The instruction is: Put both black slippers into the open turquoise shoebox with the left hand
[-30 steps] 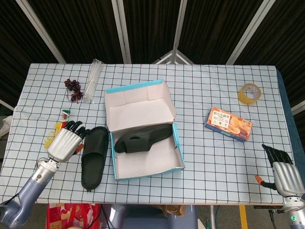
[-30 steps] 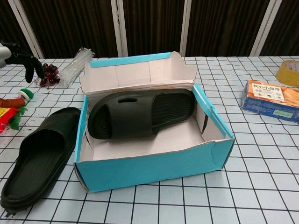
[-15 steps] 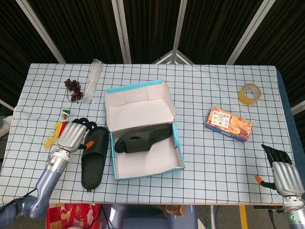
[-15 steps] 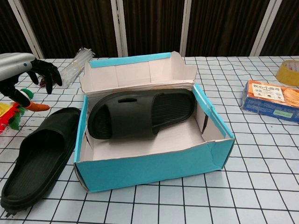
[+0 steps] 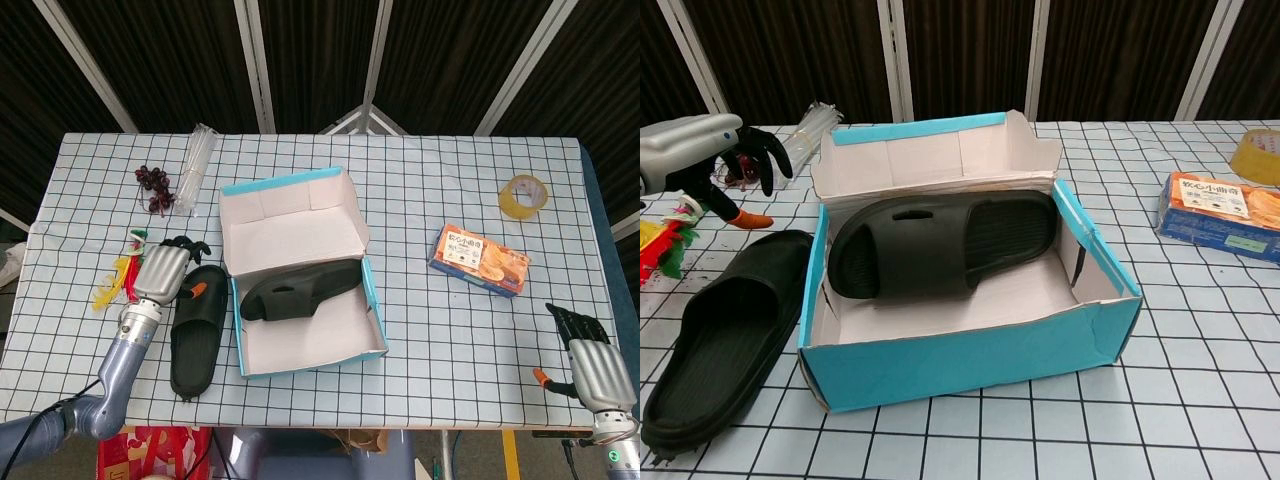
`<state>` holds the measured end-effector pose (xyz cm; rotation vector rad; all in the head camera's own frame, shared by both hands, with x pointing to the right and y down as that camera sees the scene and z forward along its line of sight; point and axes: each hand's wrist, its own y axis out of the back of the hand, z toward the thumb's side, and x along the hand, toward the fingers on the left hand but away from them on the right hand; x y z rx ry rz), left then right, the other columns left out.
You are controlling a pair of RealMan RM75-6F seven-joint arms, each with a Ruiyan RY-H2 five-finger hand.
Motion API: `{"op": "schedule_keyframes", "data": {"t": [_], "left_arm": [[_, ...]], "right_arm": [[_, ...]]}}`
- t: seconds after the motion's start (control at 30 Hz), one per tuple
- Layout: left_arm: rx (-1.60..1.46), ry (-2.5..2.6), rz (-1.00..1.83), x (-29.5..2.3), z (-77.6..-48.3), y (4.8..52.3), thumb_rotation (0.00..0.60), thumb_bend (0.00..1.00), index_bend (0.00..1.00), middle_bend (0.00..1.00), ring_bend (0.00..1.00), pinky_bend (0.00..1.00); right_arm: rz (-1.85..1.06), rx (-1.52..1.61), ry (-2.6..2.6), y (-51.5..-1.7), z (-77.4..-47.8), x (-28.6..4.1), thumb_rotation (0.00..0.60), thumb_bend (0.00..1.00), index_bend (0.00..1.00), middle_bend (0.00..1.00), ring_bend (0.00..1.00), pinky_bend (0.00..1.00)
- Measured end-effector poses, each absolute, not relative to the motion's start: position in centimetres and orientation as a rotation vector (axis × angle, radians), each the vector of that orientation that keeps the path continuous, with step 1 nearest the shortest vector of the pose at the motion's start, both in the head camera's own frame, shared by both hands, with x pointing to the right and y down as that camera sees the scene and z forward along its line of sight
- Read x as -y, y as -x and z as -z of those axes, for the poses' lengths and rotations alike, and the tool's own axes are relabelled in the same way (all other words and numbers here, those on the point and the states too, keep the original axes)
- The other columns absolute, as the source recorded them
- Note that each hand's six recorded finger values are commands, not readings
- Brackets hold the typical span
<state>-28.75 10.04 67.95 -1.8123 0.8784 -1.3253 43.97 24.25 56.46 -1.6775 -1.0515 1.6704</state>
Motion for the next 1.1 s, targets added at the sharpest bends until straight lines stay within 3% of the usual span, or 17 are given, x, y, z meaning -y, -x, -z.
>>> {"op": "schedule_keyframes", "data": {"t": [0.63,1.1], "left_arm": [[-0.855,1.780,1.196,-9.1,-68.4,25.1,0.600,0.30,0.36,0.40,0.25,0.31],[-0.802,1.758,1.168,-9.0,-68.7,23.3,0.600,0.30,0.33,0.35,0.19,0.24]], "right_arm": [[-1.674,1.054,1.685,-44.1,-56.4,-24.2,0.600,0.24,0.10,0.13,0.12,0.09],[-1.678,1.054,1.681,-44.2,-56.5,-24.2,0.600,0.24,0.10,0.13,0.12,0.09]]}}
